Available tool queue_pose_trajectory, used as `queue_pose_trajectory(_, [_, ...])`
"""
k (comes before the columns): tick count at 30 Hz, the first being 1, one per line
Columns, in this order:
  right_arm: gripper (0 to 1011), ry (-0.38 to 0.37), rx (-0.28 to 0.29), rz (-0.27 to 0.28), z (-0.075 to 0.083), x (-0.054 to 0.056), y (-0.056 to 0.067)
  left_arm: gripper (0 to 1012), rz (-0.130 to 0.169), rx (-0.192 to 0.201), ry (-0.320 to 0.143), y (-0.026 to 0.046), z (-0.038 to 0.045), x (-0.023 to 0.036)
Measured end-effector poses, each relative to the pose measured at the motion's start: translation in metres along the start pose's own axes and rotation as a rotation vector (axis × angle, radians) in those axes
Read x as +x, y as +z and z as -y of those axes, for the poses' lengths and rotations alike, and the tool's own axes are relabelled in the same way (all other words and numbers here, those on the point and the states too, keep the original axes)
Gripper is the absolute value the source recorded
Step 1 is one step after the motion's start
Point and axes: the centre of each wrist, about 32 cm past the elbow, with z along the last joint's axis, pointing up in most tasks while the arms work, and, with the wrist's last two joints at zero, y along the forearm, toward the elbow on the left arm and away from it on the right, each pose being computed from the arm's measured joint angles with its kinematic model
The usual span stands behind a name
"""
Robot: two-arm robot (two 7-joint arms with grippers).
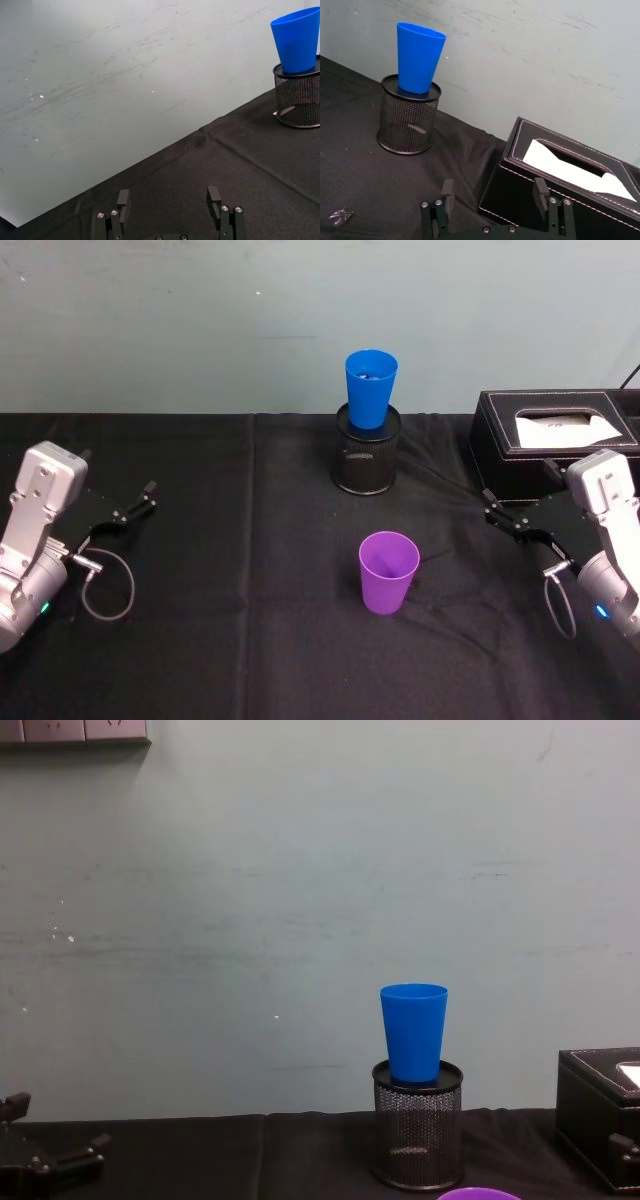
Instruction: Pick up one cup with a gripper and tap it against the other cup.
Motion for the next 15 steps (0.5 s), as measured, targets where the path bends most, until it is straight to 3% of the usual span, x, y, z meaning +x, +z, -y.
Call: queue_pose_trajectory(15, [1003, 0.0, 0.0, 0.0, 0.0, 0.0, 0.0, 1000, 0.0, 0.0, 0.0, 0.0, 0.0, 0.0])
